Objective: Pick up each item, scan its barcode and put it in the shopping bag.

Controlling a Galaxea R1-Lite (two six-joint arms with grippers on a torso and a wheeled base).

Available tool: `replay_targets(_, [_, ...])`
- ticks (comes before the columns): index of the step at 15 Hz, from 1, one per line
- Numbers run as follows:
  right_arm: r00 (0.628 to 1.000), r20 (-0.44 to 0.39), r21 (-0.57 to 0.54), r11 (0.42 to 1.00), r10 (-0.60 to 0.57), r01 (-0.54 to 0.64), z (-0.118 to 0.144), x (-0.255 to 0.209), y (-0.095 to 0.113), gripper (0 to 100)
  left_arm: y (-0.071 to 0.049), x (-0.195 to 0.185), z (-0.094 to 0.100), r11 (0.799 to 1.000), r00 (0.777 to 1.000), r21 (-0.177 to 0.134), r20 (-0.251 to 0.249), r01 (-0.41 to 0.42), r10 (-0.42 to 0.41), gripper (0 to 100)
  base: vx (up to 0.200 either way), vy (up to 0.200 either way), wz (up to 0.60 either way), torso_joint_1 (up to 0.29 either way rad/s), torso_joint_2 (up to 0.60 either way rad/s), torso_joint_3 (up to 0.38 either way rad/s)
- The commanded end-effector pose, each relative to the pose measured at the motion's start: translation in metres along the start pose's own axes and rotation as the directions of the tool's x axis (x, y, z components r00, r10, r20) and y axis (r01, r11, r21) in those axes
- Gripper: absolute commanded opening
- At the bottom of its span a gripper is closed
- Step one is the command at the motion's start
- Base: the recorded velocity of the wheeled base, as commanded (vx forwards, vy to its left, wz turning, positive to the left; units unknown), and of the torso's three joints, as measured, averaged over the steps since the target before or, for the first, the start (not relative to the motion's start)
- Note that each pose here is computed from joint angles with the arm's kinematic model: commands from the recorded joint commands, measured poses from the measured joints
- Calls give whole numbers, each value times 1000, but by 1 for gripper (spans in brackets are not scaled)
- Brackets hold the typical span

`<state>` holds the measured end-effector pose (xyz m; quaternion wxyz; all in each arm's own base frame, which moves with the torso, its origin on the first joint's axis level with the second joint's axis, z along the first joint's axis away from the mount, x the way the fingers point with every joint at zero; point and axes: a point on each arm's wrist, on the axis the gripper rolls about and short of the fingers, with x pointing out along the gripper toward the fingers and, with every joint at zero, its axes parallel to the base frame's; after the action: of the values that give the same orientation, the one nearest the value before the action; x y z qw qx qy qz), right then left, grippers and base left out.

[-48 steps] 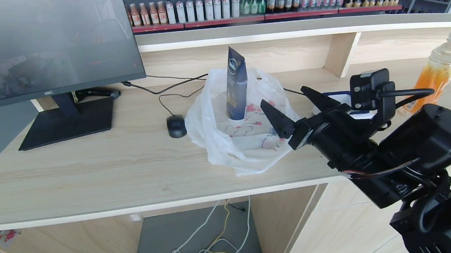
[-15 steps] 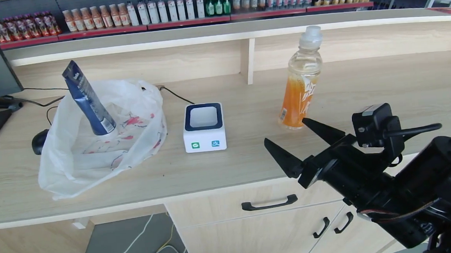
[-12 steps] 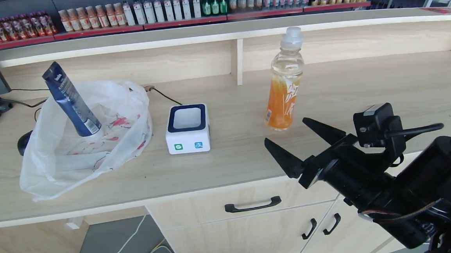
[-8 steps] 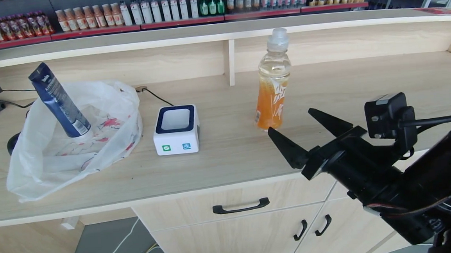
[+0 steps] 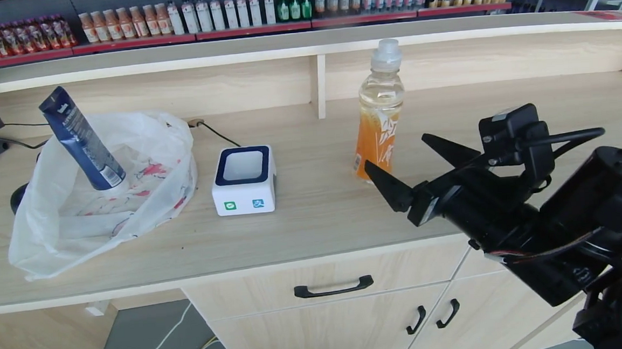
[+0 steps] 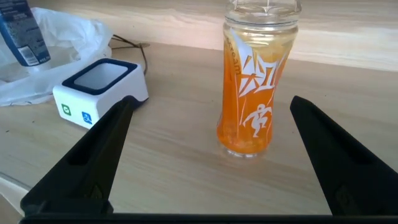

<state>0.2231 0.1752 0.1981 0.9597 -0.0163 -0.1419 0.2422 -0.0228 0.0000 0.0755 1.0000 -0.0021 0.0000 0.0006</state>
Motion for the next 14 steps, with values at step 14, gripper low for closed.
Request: replay_targets(14, [987,-75,48,988,-142,146,-3,55,-18,100,0,0,0,1000,1000,0,0,0,0,100,0,0,0,0,0,0])
